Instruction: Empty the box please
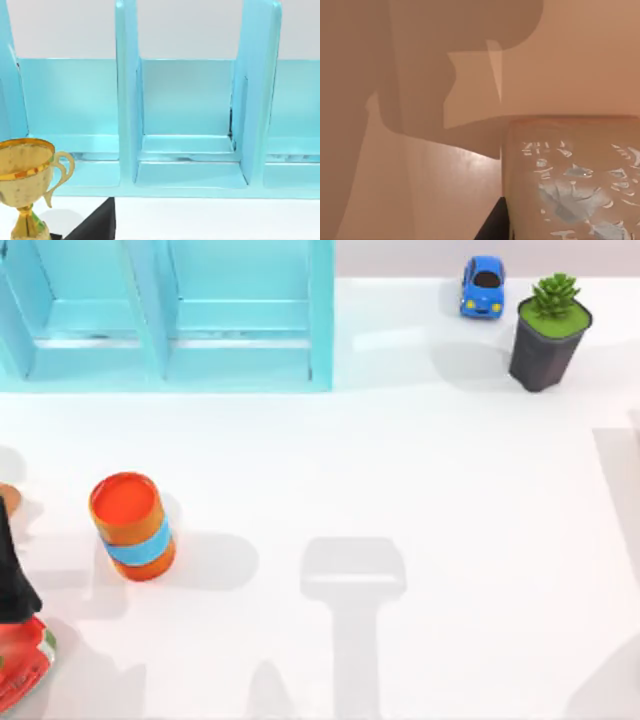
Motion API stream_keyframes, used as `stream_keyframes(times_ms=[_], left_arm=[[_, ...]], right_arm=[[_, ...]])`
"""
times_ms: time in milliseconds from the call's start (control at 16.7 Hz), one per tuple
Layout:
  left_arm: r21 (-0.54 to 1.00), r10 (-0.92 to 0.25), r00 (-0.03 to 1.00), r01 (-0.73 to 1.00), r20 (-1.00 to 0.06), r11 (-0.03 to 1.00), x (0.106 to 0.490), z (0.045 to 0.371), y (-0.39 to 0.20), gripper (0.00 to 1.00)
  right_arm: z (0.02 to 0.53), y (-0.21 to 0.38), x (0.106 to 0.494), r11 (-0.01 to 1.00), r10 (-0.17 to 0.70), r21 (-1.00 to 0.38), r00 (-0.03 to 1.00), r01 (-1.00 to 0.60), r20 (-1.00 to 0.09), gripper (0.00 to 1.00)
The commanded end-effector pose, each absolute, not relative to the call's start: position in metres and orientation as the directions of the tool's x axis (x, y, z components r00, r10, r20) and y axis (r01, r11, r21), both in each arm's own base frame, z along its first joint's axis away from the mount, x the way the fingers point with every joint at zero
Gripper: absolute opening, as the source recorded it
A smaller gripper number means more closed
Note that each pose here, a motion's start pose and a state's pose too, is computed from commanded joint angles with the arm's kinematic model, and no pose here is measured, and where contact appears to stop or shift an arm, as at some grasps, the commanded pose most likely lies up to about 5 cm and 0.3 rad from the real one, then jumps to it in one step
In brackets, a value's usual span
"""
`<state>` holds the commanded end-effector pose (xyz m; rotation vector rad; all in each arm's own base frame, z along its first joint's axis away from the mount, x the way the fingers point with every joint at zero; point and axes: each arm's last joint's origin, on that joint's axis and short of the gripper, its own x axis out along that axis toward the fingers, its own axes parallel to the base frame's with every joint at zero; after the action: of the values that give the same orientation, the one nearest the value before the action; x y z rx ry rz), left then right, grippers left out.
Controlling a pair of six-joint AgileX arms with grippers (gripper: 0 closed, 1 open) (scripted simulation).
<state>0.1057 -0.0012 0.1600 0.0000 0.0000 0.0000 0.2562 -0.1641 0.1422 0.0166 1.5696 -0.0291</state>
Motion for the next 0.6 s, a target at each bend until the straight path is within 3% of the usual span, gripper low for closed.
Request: stream_keyframes(times_ms=[300, 600], left_arm=[[0.000, 0.000, 1.000, 0.000, 0.000, 1.000, 0.106, 0.160, -0.001, 1.00], [0.000, 0.000, 1.000, 0.000, 0.000, 1.000, 0.106, 0.160, -0.001, 1.00]], right_arm=[[0.146, -0.165, 0.257, 1.000, -0.009, -0.009, 0.003, 0.030, -1.000, 0.00], [0.194, -0.169, 0.264, 1.000, -0.005, -0.005, -0.004, 0.026, -1.000, 0.00]])
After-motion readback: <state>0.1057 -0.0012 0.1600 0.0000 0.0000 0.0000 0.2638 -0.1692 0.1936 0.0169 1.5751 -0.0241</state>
